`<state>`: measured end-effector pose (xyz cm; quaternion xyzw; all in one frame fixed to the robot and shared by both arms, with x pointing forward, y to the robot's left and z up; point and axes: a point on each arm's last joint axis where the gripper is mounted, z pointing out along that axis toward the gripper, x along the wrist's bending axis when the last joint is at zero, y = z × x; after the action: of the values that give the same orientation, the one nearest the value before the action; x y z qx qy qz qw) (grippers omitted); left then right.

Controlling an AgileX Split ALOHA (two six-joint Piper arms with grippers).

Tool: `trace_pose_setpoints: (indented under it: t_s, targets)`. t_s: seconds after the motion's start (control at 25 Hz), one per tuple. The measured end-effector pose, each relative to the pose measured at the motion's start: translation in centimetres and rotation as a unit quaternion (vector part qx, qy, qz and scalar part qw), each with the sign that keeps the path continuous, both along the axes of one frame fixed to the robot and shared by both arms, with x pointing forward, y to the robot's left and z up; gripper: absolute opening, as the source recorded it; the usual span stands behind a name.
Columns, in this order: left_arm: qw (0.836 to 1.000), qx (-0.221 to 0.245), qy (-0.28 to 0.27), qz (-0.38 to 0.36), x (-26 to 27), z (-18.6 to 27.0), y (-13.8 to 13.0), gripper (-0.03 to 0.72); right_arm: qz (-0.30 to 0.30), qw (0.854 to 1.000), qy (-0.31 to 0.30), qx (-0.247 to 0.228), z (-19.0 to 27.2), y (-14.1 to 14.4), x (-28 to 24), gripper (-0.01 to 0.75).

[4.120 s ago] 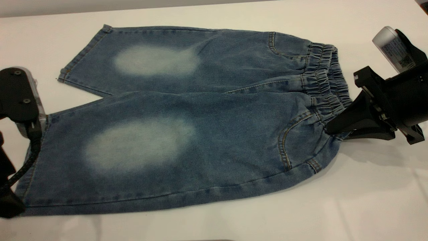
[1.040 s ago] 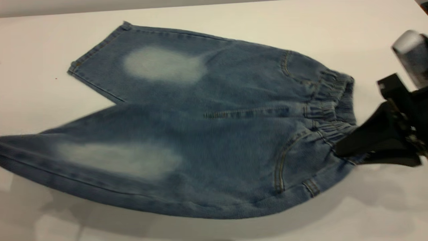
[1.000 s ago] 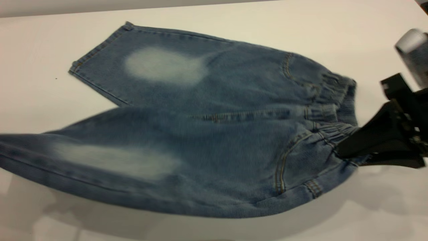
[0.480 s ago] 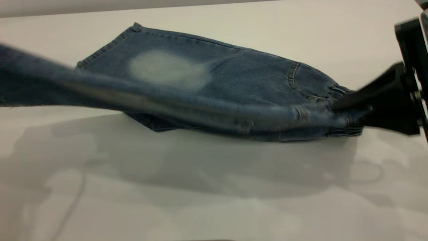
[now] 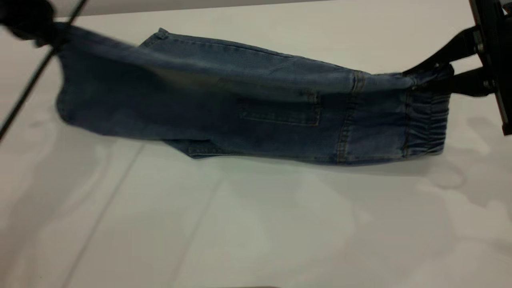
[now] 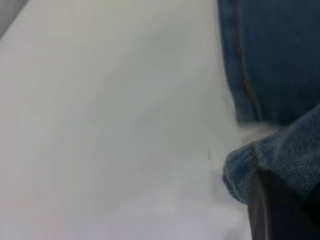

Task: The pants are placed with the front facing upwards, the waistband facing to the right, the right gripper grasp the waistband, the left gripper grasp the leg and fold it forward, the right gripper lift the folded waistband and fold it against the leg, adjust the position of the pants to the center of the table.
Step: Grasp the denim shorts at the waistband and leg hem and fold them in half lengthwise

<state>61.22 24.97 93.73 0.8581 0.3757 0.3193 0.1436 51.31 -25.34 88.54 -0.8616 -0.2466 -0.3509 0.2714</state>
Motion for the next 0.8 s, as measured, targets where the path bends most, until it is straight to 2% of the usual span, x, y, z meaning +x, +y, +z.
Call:
trace_pose_setpoints:
  t_s: [0.24, 0.44, 0.8]
  targets:
    - [1.0, -0.013, -0.019, -0.015, 5.2, -2.5, -1.4, 0.075, -0.078, 0.996, 0.037, -0.038, -0.2, -1.2, 1.5, 0.076]
    - [0.999, -0.021, -0.025, -0.023, 7.4, -4.5, -2.1, 0.075, -0.135, 0.987, 0.061, -0.063, -0.3, -2.1, 2.2, 0.082]
    - [0.998, -0.034, -0.034, -0.044, 8.4, -5.7, -3.9, 0.087, -0.149, 0.984, 0.071, -0.072, -2.1, -2.5, 5.3, 0.09]
